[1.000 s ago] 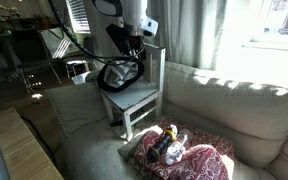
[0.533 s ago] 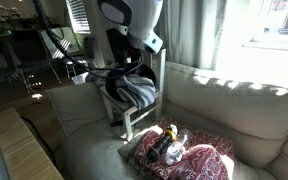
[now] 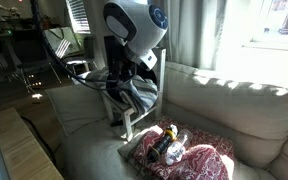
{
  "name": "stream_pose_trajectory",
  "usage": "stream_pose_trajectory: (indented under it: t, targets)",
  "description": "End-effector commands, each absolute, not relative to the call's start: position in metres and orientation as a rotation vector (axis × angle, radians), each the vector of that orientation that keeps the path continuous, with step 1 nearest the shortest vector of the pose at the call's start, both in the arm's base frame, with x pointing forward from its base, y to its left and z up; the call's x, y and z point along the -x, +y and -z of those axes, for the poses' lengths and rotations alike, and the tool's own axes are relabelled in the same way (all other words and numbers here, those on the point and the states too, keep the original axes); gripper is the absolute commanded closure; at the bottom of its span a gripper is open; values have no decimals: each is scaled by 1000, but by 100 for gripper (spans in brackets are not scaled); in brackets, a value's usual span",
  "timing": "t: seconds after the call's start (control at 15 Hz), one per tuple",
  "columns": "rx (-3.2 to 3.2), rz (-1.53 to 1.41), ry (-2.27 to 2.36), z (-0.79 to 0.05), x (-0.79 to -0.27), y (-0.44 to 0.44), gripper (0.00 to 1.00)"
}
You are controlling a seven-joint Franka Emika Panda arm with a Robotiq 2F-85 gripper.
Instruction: Put the striped grey and white towel inside the black hat and then put the black hat on the maroon fleece
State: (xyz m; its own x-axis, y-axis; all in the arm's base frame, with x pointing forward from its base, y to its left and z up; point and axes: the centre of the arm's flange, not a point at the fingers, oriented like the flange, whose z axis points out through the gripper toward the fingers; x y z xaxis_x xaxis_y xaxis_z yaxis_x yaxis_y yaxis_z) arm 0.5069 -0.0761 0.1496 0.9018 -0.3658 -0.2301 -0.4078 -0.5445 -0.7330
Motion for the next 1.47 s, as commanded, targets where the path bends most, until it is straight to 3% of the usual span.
stream_pose_trajectory:
  t: [0.0, 1.33, 1.4]
  targets:
    - [2165, -39, 566, -141, -518, -85, 0]
    - [2318, -17, 505, -93, -553, -53, 0]
    - [2335, -17, 501, -91, -555, -49, 21]
